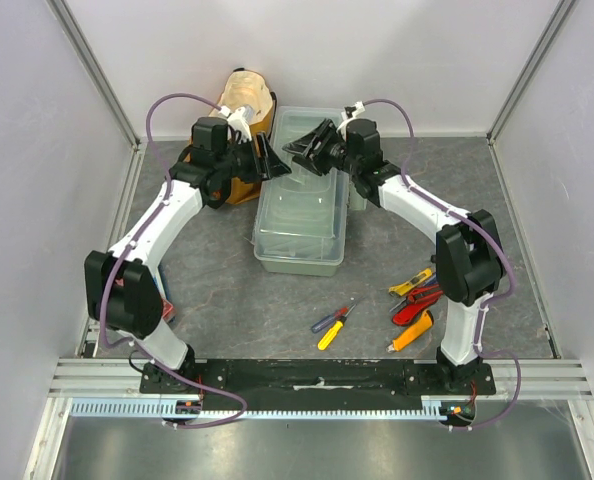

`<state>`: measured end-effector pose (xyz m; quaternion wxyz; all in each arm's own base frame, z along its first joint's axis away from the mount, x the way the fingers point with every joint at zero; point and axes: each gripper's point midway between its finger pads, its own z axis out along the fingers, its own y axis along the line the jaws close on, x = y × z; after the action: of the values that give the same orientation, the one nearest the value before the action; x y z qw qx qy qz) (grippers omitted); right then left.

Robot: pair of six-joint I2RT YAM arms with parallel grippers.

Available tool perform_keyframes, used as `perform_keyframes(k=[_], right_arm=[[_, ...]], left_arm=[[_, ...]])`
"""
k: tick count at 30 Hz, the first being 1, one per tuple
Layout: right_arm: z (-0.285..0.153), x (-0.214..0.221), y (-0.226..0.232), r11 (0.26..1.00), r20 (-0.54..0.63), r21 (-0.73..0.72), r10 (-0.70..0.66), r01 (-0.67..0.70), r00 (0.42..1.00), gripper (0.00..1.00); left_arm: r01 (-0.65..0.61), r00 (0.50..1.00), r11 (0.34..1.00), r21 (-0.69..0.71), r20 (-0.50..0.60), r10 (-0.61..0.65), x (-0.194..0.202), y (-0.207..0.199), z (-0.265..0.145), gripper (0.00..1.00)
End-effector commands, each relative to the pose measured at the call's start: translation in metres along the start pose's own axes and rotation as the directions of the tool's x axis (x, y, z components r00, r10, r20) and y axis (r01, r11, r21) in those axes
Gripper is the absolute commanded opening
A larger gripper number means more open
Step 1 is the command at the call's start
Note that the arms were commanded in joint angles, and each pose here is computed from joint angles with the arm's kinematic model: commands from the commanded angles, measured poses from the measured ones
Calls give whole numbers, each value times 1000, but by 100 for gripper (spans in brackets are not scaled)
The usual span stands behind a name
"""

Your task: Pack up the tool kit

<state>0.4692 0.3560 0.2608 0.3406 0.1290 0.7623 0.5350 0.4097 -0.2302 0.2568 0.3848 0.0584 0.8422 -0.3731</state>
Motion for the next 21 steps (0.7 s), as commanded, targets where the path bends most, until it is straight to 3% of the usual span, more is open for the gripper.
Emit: perform_keyframes(k=[1, 7, 13, 17, 21], right_arm=[[-6, 23, 13, 998, -88, -59, 33, -38, 996, 56], [-7, 21, 12, 997, -84, -64, 36, -42, 996, 55], [-9, 15, 8, 999, -65, -43, 26, -29, 998, 55], [-17, -1, -24, 989, -16, 147, -6, 8, 1000, 61], [-37, -25, -47, 970, 59, 242, -33, 18, 998, 66]], left_arm=[[15, 1000, 998, 59, 15, -16, -12, -13, 8, 59], [42, 999, 996, 81, 3, -43, -10, -15, 21, 55], [92, 996, 995, 36, -26, -91, -6, -8, 35, 41], [127, 991, 992, 21, -30, -127, -5, -5, 40, 39], [147, 989, 988, 45, -34, -145, -6, -9, 44, 37]])
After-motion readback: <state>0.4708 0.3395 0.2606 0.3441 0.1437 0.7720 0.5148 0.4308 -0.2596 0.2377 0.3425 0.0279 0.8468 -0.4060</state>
